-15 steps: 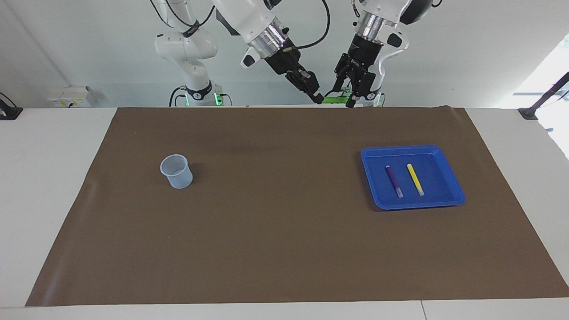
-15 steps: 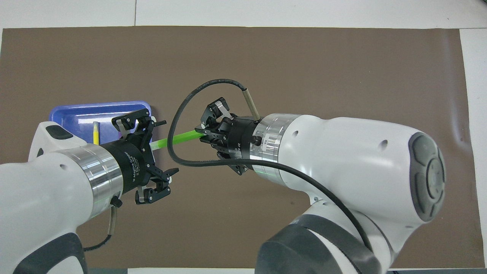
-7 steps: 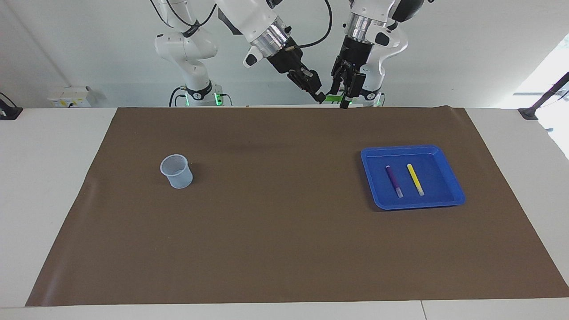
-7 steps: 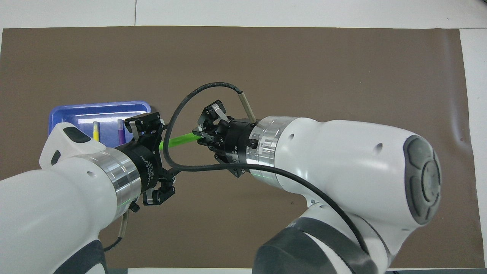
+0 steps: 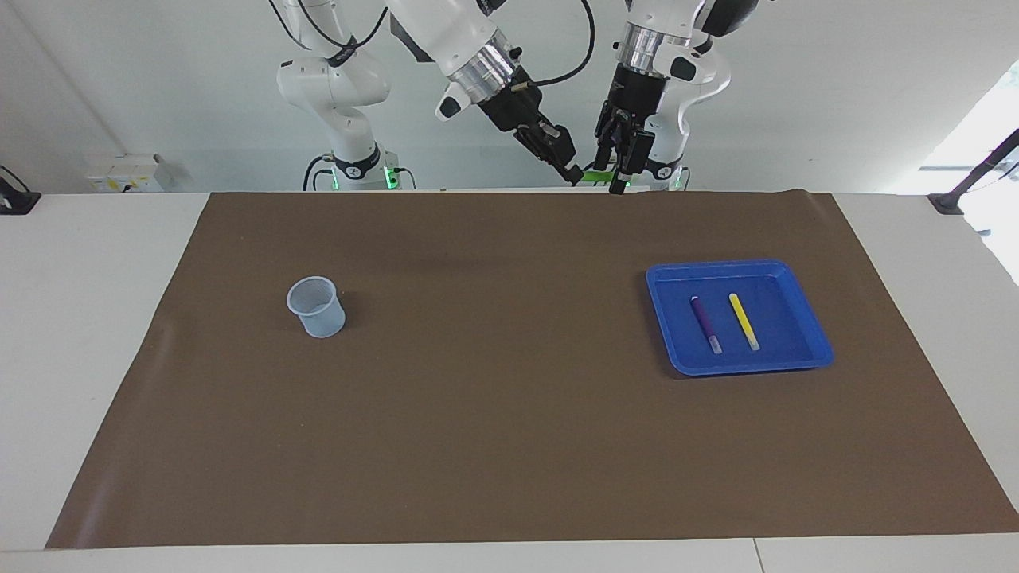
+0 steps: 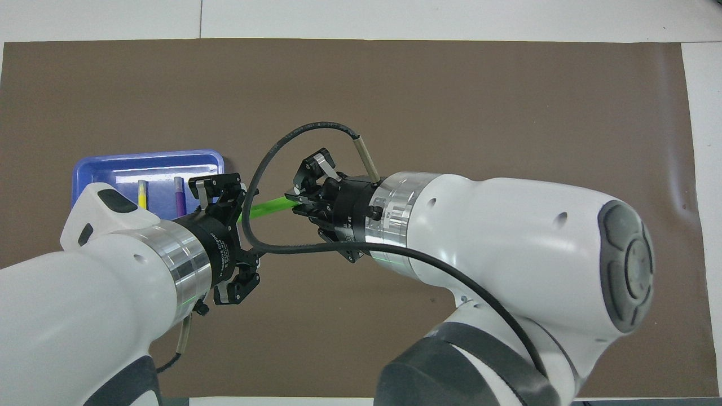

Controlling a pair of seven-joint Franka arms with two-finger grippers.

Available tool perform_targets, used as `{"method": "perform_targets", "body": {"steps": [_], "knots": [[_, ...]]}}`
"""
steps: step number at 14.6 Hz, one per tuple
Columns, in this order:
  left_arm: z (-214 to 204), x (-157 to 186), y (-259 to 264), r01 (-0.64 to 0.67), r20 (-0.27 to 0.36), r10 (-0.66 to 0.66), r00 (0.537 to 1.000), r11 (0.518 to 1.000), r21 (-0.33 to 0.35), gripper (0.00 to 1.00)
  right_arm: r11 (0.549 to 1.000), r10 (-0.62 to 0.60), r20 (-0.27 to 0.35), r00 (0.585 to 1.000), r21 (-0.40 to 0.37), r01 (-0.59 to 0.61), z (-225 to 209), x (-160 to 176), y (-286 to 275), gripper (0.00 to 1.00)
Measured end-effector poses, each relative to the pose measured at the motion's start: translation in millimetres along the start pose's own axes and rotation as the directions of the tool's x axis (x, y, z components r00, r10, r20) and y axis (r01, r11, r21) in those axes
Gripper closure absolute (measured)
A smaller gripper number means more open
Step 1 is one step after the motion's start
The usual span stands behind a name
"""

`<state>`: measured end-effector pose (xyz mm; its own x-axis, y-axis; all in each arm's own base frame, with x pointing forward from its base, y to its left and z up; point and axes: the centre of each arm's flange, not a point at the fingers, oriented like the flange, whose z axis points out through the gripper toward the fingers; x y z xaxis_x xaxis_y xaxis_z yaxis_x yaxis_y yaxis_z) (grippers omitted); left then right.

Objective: Right arm passes pens to left for tray arrangement
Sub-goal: 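Grasp the green pen with the left gripper from the right gripper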

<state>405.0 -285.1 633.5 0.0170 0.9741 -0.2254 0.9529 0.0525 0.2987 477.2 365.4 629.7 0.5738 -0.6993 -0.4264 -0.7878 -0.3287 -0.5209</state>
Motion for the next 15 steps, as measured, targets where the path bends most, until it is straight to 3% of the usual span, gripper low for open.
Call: {"method": "perform_targets", "body": {"steps": [2,4,10,12,13,15], "knots": [[-0.8,-0.5,0.1,0.002,0.001,-0.002,1.0,1.0,-0.001,0.26,1.0,0.0,0.0,1.0,0.0,0.0,0.0,-0.1,0.0,0.83],[-3.5,-0.2,1.9,0.009,0.001,-0.009,1.0,1.0,-0.007,0.37,1.0,0.0,0.0,1.0,0.0,0.0,0.1,-0.2,0.0,0.83],[-6.7,2.9,5.7,0.019,-0.001,-0.019,1.0,1.0,-0.011,0.4,1.0,0.0,0.0,1.0,0.0,0.0,0.1,-0.3,0.1,0.83],[-7.6,2.5,5.7,0.019,-0.001,-0.019,1.0,1.0,-0.011,0.45,1.0,0.0,0.0,1.0,0.0,0.0,0.2,-0.3,0.1,0.83],[-7.9,2.8,6.1,0.021,-0.001,-0.021,1.0,1.0,-0.011,0.52,1.0,0.0,0.0,1.0,0.0,0.0,0.2,-0.3,0.1,0.83],[-9.1,4.3,7.8,0.025,-0.002,-0.025,1.0,1.0,-0.015,0.76,1.0,-0.001,0.001,1.0,-0.004,0.001,0.9,-0.8,0.7,0.83]]}}
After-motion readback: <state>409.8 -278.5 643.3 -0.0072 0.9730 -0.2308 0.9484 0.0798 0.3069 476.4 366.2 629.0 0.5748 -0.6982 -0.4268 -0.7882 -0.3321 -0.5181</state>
